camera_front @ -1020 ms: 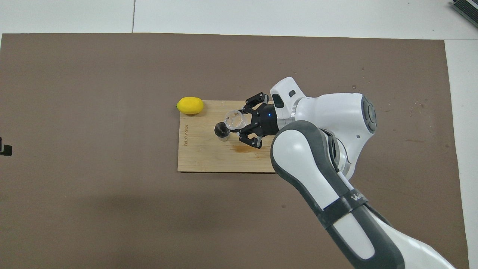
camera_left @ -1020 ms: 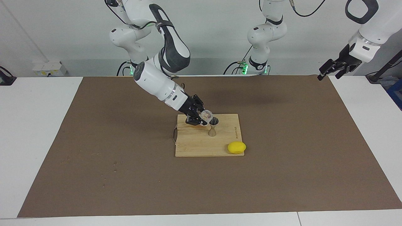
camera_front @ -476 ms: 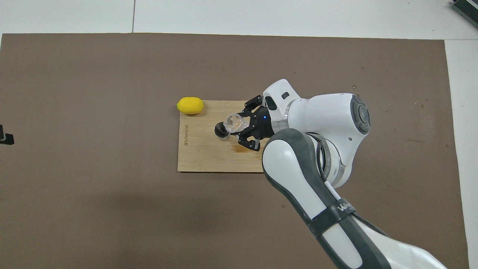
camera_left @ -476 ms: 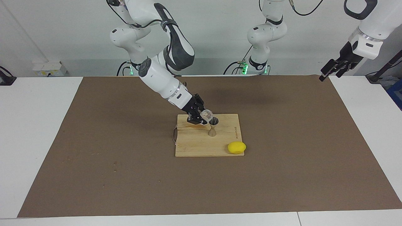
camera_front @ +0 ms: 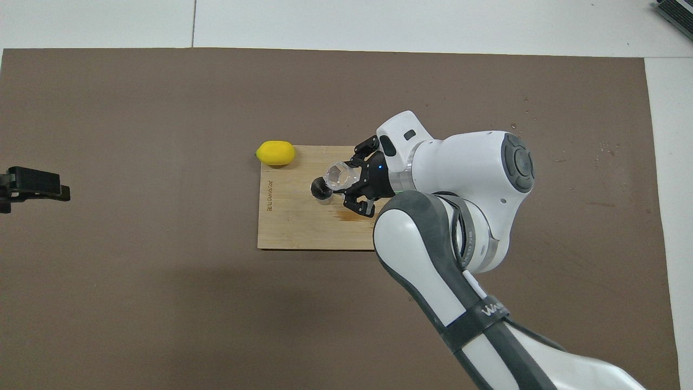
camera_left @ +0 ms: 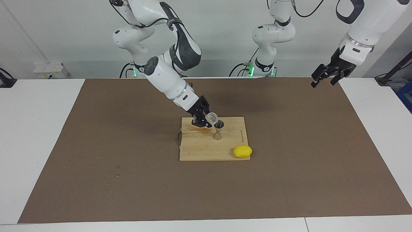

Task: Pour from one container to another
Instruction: 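Hold the glass cup tilted with the right gripper to pour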

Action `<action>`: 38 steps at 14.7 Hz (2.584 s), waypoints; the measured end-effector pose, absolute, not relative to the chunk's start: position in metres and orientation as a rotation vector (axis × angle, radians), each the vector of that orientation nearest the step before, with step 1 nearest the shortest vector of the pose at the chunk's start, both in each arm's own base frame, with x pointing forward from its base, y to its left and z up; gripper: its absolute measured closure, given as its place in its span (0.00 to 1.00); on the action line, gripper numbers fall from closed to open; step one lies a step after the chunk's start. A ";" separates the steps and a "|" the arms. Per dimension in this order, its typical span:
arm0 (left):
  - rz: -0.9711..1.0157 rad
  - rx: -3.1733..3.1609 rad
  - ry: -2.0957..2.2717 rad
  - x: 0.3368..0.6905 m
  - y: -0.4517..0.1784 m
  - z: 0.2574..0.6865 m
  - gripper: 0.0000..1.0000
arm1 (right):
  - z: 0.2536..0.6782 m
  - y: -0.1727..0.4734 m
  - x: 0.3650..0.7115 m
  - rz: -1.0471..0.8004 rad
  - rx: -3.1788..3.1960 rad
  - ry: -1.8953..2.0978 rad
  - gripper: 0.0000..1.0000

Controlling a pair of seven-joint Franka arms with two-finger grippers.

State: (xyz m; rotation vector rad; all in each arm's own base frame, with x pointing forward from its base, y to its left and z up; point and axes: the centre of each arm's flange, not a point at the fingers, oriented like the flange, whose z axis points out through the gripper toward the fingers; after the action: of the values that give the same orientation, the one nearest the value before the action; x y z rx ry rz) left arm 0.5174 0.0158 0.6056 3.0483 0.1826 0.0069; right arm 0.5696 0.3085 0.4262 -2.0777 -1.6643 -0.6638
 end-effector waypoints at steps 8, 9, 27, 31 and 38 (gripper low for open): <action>0.022 3.119 0.165 0.520 0.021 0.612 0.00 | 0.432 0.322 0.565 -0.619 -2.112 -1.685 0.49; 0.010 3.125 0.166 0.523 0.022 0.608 0.00 | 0.432 0.322 0.566 -0.614 -2.122 -1.682 0.49; 0.048 3.137 0.147 0.559 0.024 0.606 0.00 | 0.432 0.331 0.565 -0.561 -2.199 -1.664 0.49; 0.053 3.137 0.142 0.561 0.022 0.604 0.00 | 0.426 0.339 0.564 -0.537 -2.222 -1.660 0.49; 0.054 3.138 0.130 0.561 0.016 0.604 0.00 | 0.427 0.337 0.567 -0.535 -2.235 -1.691 0.49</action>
State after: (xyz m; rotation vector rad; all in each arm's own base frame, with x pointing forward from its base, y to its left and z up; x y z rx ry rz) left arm 0.5614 0.0160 0.6038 3.1377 0.1298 0.0538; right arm 0.5674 0.3374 0.4268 -2.2348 -1.6907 -0.5349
